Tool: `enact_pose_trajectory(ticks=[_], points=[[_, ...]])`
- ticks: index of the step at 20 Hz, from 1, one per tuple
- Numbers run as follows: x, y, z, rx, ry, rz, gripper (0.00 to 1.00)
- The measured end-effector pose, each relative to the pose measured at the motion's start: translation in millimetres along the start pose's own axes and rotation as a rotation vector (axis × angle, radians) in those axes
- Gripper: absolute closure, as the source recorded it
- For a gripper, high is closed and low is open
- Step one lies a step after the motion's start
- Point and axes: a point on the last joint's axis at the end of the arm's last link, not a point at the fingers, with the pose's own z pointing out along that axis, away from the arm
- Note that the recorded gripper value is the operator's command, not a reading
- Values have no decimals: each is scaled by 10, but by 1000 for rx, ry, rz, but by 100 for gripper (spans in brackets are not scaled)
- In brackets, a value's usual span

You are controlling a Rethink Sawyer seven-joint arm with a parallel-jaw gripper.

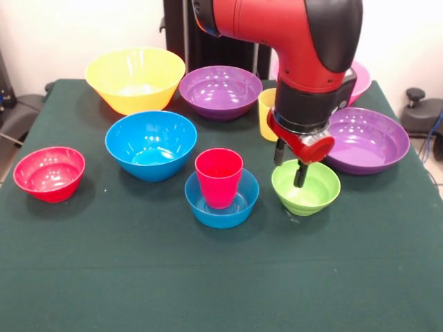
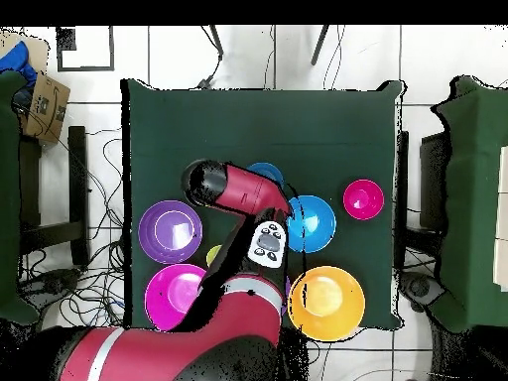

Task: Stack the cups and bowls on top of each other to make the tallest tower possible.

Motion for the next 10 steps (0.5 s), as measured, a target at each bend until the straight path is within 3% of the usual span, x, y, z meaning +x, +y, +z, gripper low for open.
enact_pose_trajectory(ticks=[10], points=[[96,-203,120,40,15,-5,0]])
